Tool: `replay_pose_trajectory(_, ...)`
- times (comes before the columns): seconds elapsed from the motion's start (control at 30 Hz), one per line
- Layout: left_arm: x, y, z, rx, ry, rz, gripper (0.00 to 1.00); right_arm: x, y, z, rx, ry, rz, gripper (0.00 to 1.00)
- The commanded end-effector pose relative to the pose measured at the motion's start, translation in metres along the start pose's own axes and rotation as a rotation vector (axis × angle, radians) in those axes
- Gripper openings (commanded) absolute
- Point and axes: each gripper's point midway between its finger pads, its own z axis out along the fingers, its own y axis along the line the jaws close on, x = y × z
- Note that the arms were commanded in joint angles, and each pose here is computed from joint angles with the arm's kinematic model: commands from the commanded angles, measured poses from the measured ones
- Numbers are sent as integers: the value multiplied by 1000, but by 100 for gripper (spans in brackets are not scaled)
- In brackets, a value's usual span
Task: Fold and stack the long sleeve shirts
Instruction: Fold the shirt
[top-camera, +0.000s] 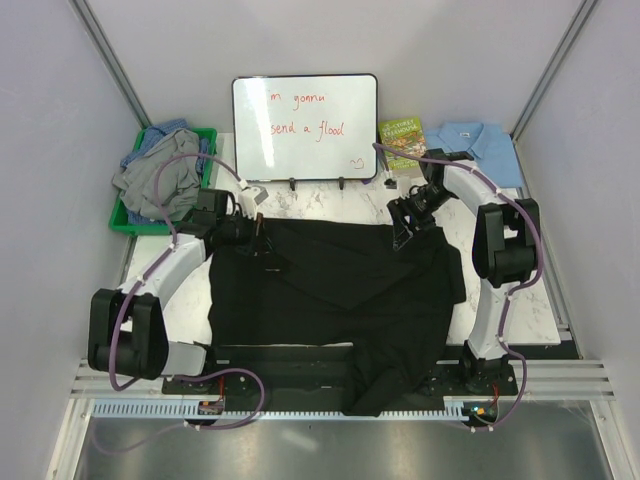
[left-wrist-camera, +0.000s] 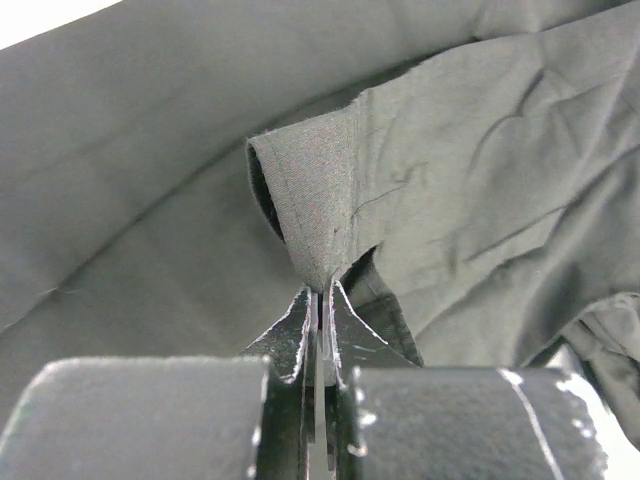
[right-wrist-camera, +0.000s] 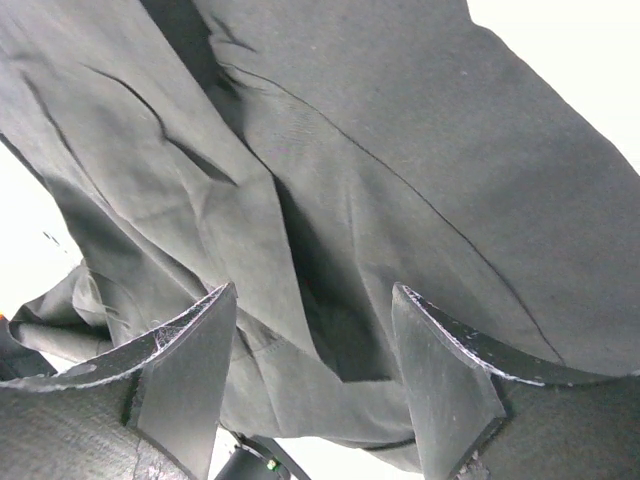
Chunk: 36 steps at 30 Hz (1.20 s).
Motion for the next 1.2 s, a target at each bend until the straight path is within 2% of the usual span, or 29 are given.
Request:
replay_pose_trajectory(0.0, -19, 26, -4, -67, -49, 56, 2, -7, -7, -9, 47, 10, -38, 71)
replay_pose_trajectory(0.23, -11, 73, -6, -166, -50, 2, 2, -10, -20, -12, 105, 31, -44, 70)
replay_pose_trajectory(0.57, 11, 97, 3, -206, 18, -22, 3, -31, -19, -25, 119, -14, -45, 70)
replay_pose_trajectory(0.67, 19, 107, 1, -251, 76, -47, 21, -39, -16, -38, 145, -32, -72, 69)
replay_pose_trajectory(0.7, 23, 121, -5, -293, 89, -89, 35, -39, -13, -44, 156, -38, -83, 69)
replay_pose_trajectory(0.8, 12, 127, -26, -299, 63, -95, 53, -26, -8, -54, 188, -4, -119, 66)
replay_pose_trajectory(0.83, 6, 124, -30, -284, 48, -66, 67, -19, -9, -54, 204, 20, -126, 65)
replay_pose_trajectory(0.97, -1, 96, -37, -200, 45, 95, 72, 16, -13, -34, 247, 119, -126, 56)
replay_pose_trajectory(1.07, 13, 90, -29, -197, 124, 160, 68, 24, -30, -21, 311, 154, -104, 50)
replay_pose_trajectory(1.17, 20, 87, -15, -178, 168, 140, 62, 29, -51, -8, 367, 192, -96, 48)
